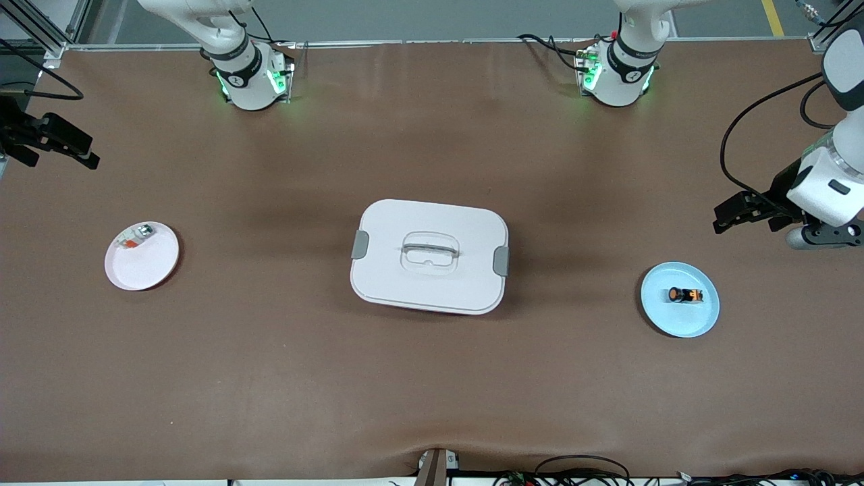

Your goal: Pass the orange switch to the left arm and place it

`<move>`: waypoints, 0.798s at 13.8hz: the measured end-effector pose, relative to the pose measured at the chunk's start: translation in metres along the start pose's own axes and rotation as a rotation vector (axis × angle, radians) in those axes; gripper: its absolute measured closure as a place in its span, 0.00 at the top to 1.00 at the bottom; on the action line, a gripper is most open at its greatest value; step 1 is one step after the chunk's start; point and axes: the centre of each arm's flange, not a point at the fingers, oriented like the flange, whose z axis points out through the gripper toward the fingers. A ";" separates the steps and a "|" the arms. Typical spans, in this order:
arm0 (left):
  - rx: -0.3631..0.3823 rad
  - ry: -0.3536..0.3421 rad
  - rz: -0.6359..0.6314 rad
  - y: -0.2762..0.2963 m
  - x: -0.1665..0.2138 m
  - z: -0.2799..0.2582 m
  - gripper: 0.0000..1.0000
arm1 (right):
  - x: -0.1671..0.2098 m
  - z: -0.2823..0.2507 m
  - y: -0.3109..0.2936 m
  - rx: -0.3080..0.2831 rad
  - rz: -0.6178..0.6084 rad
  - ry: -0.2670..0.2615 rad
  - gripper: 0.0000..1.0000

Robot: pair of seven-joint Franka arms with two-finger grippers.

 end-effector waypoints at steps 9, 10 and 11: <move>0.030 -0.024 0.038 0.022 -0.005 -0.002 1.00 | 0.002 -0.001 0.000 0.001 0.000 0.014 1.00; 0.030 -0.024 0.037 0.022 -0.005 -0.002 1.00 | 0.002 -0.001 0.000 0.001 0.000 0.014 1.00; 0.030 -0.024 0.037 0.022 -0.005 -0.002 1.00 | 0.002 -0.001 0.000 0.001 0.000 0.014 1.00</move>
